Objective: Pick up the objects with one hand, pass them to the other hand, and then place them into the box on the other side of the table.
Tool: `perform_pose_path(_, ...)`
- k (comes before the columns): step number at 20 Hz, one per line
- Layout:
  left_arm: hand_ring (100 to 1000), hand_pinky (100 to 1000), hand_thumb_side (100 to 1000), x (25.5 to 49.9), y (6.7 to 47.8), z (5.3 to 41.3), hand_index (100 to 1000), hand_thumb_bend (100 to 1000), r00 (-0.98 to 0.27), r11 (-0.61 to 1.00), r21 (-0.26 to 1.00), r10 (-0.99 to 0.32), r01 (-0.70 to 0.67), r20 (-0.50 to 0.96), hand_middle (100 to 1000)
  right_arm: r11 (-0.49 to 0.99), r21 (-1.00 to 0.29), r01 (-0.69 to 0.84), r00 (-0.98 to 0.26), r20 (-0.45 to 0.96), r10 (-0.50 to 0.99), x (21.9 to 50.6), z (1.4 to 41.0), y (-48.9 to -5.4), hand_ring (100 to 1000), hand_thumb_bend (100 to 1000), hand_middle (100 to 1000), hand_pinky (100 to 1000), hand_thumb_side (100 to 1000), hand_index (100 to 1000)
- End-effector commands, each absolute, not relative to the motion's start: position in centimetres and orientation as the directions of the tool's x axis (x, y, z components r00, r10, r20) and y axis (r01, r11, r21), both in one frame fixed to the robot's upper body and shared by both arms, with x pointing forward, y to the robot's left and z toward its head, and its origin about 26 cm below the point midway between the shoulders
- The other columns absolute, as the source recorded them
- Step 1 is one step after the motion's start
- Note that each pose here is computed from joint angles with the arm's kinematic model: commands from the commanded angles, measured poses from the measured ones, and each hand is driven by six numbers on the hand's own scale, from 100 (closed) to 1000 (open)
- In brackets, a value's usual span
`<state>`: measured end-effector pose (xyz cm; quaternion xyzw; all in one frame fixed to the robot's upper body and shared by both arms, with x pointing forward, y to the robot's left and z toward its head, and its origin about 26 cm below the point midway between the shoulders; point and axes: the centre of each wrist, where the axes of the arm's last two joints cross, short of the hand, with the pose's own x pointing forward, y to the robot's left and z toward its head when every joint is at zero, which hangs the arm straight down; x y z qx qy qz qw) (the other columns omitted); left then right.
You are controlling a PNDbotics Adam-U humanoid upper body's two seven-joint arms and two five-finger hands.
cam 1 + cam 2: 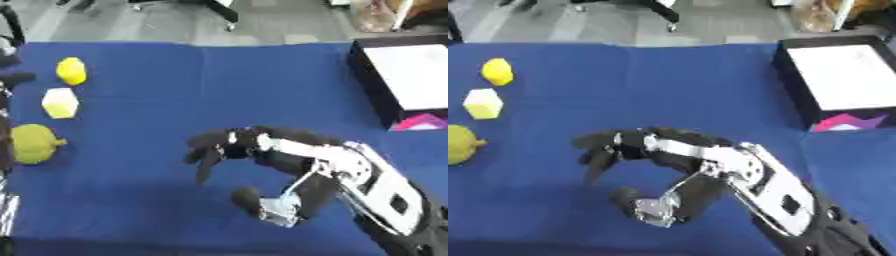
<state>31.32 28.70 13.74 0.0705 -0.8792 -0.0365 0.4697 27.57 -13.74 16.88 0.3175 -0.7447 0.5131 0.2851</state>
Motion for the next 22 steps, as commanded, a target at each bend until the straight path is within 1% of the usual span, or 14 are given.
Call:
perform_pose_path(1, 651, 950, 623, 31.2, 30.9, 15.2, 819, 100, -0.535, 0.962, 0.233, -0.274, -0.143, 0.799, 708, 0.266, -0.604, -0.752, -0.652, 0.741, -0.161, 27.5, 17.4, -14.1, 930, 100, 690, 849, 451, 1000)
perform_pose_path(2, 651, 948, 613, 31.2, 31.4, 15.4, 819, 100, -0.523, 0.954, 0.259, -0.3, -0.153, 0.798, 708, 0.265, -0.604, -0.752, -0.651, 0.742, -0.157, 27.5, 17.4, -14.1, 931, 100, 691, 850, 450, 1000)
perform_pose_path(3, 651, 945, 583, 31.1, 32.1, 15.6, 819, 100, -0.502, 0.94, 0.297, -0.34, -0.166, 0.795, 709, 0.265, -0.604, -0.752, -0.651, 0.744, -0.152, 27.5, 17.3, -14.1, 931, 100, 692, 850, 450, 1000)
perform_pose_path(4, 652, 941, 555, 31.1, 32.9, 15.8, 819, 100, -0.473, 0.919, 0.348, -0.393, -0.184, 0.788, 710, 0.265, -0.604, -0.752, -0.651, 0.745, -0.148, 27.5, 17.3, -14.2, 931, 100, 691, 850, 450, 1000)
perform_pose_path(6, 653, 937, 534, 31.1, 34.2, 16.4, 819, 100, -0.42, 0.871, 0.443, -0.491, -0.213, 0.763, 710, 0.264, -0.604, -0.752, -0.65, 0.747, -0.141, 27.4, 17.3, -14.2, 931, 100, 691, 850, 449, 1000)
perform_pose_path(8, 658, 923, 432, 31.1, 35.6, 17.2, 819, 100, -0.355, 0.8, 0.551, -0.6, -0.24, 0.717, 713, 0.261, -0.605, -0.752, -0.649, 0.748, -0.136, 27.4, 17.2, -14.2, 932, 100, 692, 850, 448, 1000)
perform_pose_path(9, 661, 916, 396, 31.1, 36.2, 17.6, 820, 100, -0.322, 0.758, 0.605, -0.652, -0.246, 0.686, 715, 0.259, -0.606, -0.752, -0.649, 0.749, -0.134, 27.4, 17.2, -14.2, 932, 100, 692, 851, 448, 1000)
perform_pose_path(10, 662, 915, 387, 31.2, 36.7, 18.0, 820, 100, -0.293, 0.714, 0.657, -0.7, -0.244, 0.652, 715, 0.258, -0.606, -0.752, -0.649, 0.749, -0.133, 27.4, 17.2, -14.2, 932, 100, 691, 851, 448, 1000)
perform_pose_path(11, 674, 895, 265, 31.2, 37.3, 18.6, 823, 100, -0.258, 0.653, 0.72, -0.756, -0.235, 0.602, 720, 0.257, -0.607, -0.752, -0.649, 0.749, -0.131, 27.4, 17.1, -14.3, 932, 100, 691, 851, 447, 1000)
perform_pose_path(12, 684, 880, 247, 31.3, 37.8, 19.2, 829, 100, -0.218, 0.576, 0.787, -0.815, -0.22, 0.536, 727, 0.257, -0.606, -0.753, -0.649, 0.75, -0.129, 27.4, 17.1, -14.3, 931, 100, 691, 851, 447, 1000)
perform_pose_path(15, 719, 842, 223, 31.7, 38.9, 20.9, 845, 100, -0.081, 0.266, 0.954, -0.963, -0.135, 0.257, 747, 0.252, -0.606, -0.754, -0.647, 0.752, -0.125, 27.4, 17.0, -14.3, 931, 100, 691, 851, 445, 1000)
perform_pose_path(17, 760, 837, 208, 32.2, 39.0, 21.3, 882, 117, -0.026, 0.085, 0.996, -0.996, -0.029, 0.084, 783, 0.249, -0.608, -0.754, -0.648, 0.752, -0.124, 27.3, 16.9, -14.3, 931, 100, 692, 851, 444, 1000)
perform_pose_path(19, 778, 842, 210, 32.9, 39.0, 21.4, 903, 166, -0.007, -0.028, 0.995, -1.0, 0.094, -0.028, 805, 0.246, -0.612, -0.752, -0.651, 0.749, -0.125, 27.3, 16.9, -14.3, 931, 100, 692, 851, 444, 1000)
perform_pose_path(22, 795, 852, 215, 34.1, 38.9, 21.0, 922, 194, -0.003, -0.085, 0.973, -0.996, 0.215, -0.086, 826, 0.243, -0.616, -0.749, -0.654, 0.746, -0.126, 27.3, 16.9, -14.3, 931, 100, 692, 851, 443, 1000)
